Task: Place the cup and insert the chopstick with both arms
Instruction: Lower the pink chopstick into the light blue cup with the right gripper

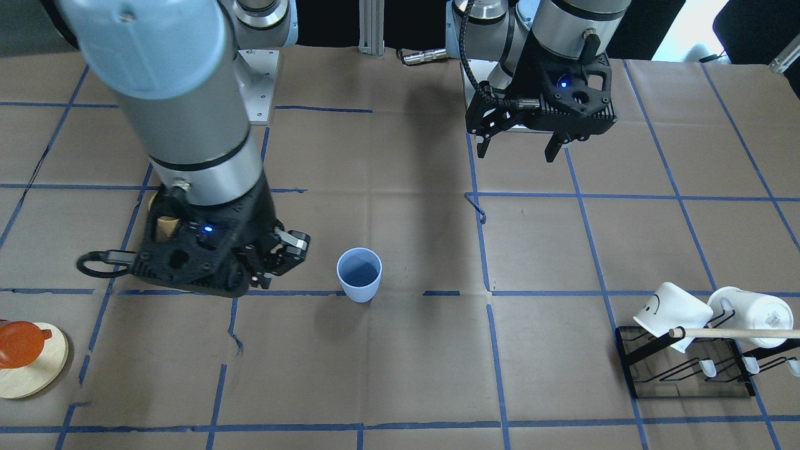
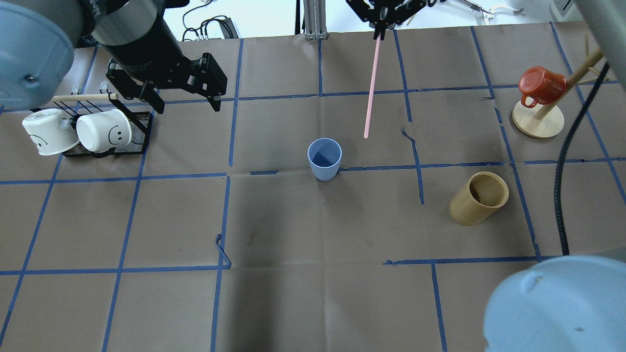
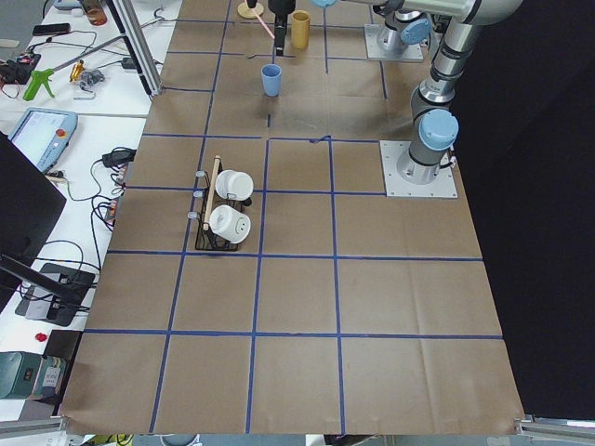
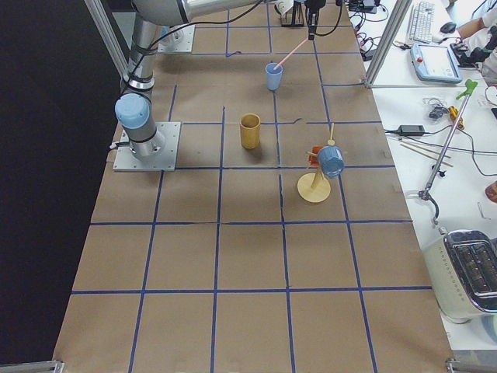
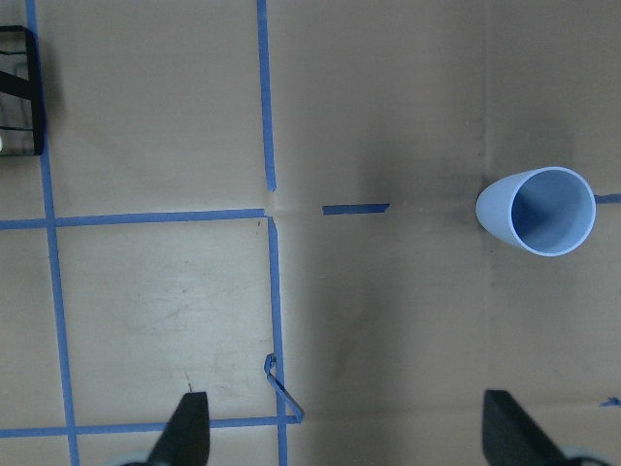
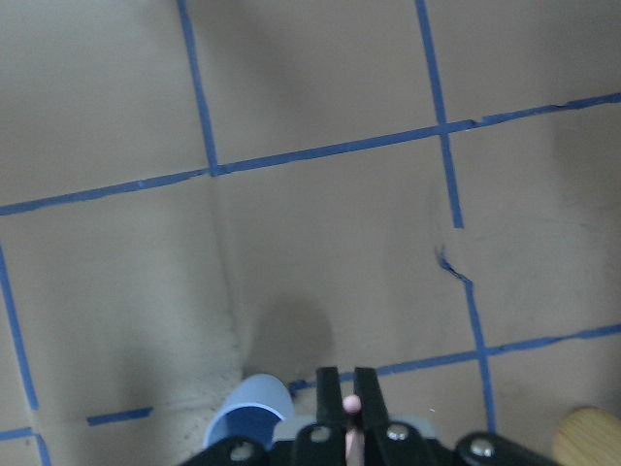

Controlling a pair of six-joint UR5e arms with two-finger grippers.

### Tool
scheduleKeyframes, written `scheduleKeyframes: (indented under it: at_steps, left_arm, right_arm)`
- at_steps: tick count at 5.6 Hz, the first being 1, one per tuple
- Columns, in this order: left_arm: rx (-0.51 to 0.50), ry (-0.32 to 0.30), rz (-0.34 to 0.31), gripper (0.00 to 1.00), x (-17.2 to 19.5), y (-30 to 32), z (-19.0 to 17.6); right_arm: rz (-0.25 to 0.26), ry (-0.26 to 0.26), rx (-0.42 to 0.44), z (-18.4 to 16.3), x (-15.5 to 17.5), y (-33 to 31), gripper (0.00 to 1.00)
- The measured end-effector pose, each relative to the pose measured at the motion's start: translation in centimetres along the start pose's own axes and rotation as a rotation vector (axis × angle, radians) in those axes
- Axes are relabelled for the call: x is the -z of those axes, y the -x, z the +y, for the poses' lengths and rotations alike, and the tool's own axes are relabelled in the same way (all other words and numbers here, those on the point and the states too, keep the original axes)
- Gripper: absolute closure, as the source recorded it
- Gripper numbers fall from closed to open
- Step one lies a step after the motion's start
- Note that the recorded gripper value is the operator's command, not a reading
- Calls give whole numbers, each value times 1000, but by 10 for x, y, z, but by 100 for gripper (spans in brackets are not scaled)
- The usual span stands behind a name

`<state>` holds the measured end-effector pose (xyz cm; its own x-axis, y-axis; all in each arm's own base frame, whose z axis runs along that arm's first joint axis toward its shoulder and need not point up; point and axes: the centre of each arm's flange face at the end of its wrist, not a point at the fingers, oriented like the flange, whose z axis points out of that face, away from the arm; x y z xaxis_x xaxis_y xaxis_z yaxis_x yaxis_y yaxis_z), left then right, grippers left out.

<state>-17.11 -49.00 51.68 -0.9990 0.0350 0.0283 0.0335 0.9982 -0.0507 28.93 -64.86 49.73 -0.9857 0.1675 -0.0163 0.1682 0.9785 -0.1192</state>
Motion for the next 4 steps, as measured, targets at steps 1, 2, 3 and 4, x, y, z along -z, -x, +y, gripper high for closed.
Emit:
scheduleKeyframes:
  at_steps: [1, 2, 3, 4]
  left_arm:
    - [-9, 1, -4, 1, -1, 2, 3]
    - [-16, 0, -7, 1, -1, 3, 4]
    - [-17, -1, -8, 1, 0, 3, 5]
    - [-17, -1, -9, 1, 0, 3, 5]
  right_arm:
    - [-11, -16, 6, 5, -13, 35, 92]
    - [-15, -20, 17, 9, -25, 53, 92]
    - [-12, -11, 24, 10, -35, 60, 92]
    - [-2, 10, 28, 14, -50, 61, 92]
